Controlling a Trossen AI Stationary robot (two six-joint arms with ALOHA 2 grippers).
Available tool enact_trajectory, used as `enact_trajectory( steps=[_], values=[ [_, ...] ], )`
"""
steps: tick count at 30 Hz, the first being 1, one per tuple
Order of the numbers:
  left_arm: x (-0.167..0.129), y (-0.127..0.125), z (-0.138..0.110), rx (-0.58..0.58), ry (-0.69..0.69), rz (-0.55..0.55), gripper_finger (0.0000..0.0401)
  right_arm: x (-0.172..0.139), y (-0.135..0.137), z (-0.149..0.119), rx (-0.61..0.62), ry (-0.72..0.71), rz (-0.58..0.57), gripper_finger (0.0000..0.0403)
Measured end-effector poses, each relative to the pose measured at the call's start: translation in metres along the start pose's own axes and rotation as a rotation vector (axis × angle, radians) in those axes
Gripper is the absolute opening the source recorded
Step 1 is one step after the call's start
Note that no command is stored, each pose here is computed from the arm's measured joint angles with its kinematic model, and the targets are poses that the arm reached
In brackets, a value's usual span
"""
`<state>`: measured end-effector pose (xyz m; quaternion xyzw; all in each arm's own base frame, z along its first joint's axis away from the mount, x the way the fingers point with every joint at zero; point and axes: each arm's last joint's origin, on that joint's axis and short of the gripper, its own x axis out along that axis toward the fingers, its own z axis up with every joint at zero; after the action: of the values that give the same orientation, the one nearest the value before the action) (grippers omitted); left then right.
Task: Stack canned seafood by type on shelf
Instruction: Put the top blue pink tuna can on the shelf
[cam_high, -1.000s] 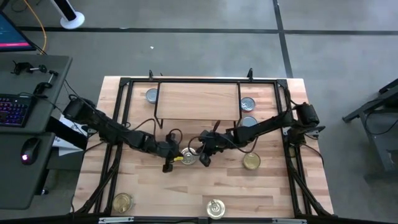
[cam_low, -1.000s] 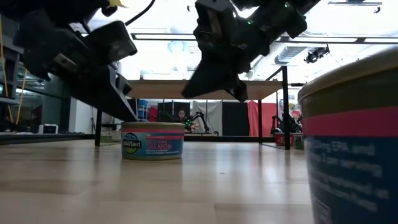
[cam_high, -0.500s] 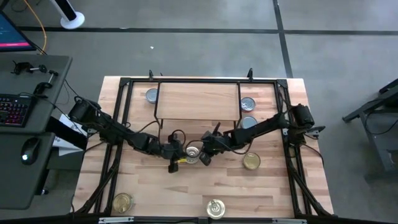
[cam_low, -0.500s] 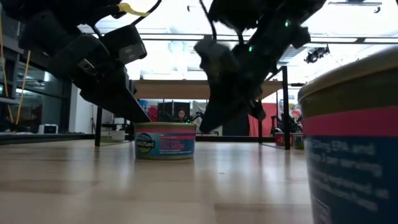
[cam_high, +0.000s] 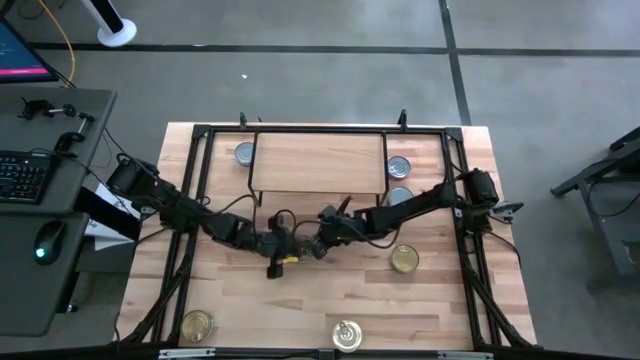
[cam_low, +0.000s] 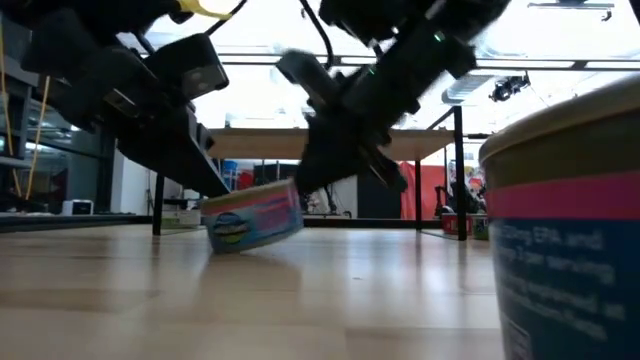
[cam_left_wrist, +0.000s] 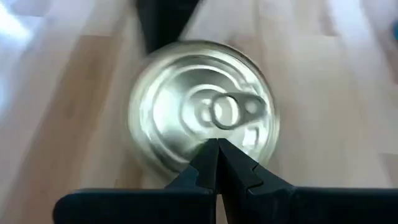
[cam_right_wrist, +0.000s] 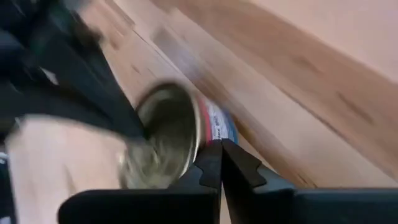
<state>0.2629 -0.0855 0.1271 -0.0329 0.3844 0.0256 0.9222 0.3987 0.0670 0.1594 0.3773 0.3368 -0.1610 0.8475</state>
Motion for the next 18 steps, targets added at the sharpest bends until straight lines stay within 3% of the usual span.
enact_trajectory(
  steps=[6,8,12,18],
  values=[
    [0.0,0.002,-0.008,0.015,0.038,0.046,0.0,-0.014,0.035,0.021,-0.063,0.003,0.108,0.0],
    [-0.002,-0.001,-0.001,-0.008,0.001,0.021,0.0,-0.017,0.041,0.027,-0.095,0.006,0.101,0.0],
    [-0.003,0.001,-0.006,-0.015,0.051,0.013,0.0,-0.026,0.049,0.042,-0.151,0.003,0.05,0.0],
    [-0.051,0.013,-0.002,-0.01,0.134,0.016,0.0,-0.05,0.078,0.069,-0.179,-0.061,0.069,0.0]
  ],
)
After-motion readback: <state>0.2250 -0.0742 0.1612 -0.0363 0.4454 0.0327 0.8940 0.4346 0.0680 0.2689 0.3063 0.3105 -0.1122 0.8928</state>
